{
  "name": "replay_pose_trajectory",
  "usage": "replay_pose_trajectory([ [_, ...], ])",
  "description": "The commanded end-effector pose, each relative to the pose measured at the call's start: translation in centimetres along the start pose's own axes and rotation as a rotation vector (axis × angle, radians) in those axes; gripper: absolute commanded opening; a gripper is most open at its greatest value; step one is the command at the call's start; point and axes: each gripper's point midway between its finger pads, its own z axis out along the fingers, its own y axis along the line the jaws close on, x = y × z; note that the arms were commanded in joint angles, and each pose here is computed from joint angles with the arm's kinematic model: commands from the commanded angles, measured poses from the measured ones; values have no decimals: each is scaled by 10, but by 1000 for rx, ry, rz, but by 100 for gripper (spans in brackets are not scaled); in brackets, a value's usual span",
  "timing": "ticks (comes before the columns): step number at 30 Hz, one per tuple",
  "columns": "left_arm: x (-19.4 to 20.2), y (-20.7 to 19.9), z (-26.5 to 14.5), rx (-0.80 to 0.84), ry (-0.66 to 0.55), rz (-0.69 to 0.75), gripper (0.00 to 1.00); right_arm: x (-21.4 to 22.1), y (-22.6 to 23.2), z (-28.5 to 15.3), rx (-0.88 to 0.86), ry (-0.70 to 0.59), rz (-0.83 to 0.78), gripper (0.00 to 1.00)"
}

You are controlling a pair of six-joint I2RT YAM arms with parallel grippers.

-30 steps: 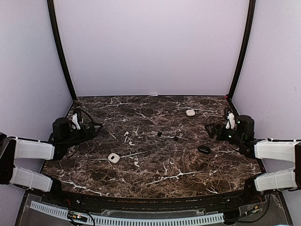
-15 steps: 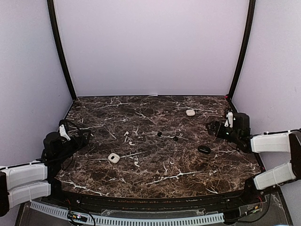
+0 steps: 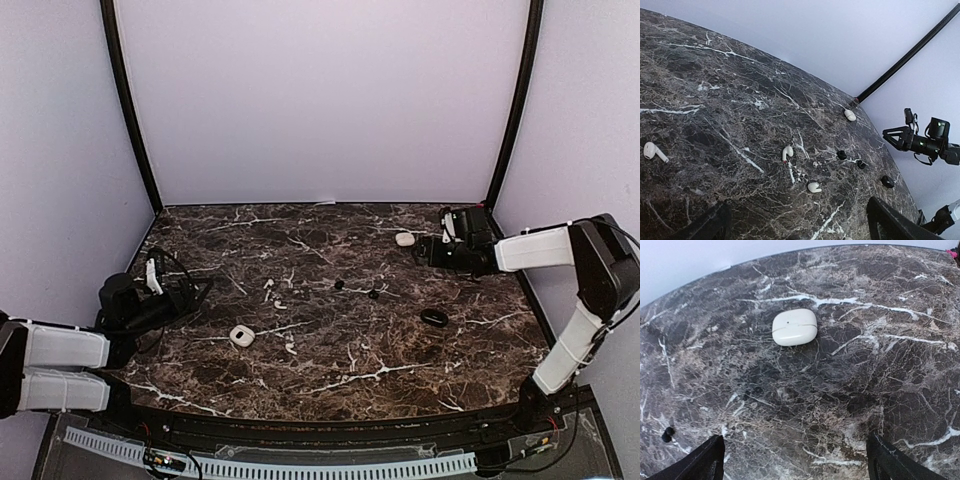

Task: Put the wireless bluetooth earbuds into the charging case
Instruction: Pick up the charging case from the center of the board.

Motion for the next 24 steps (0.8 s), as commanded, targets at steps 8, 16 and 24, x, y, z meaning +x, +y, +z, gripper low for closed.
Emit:
replay_pose_trajectory([
  [8,-11,-28,3,124,-15,66,97,1,-5,54,200,117,-168,96],
  [16,-8,-27,6,126,-3,68,97,-19,-5,88,257,127,-213,98],
  [24,-5,-23,9,117,2,64,97,-33,-2,117,279,137,-240,98],
])
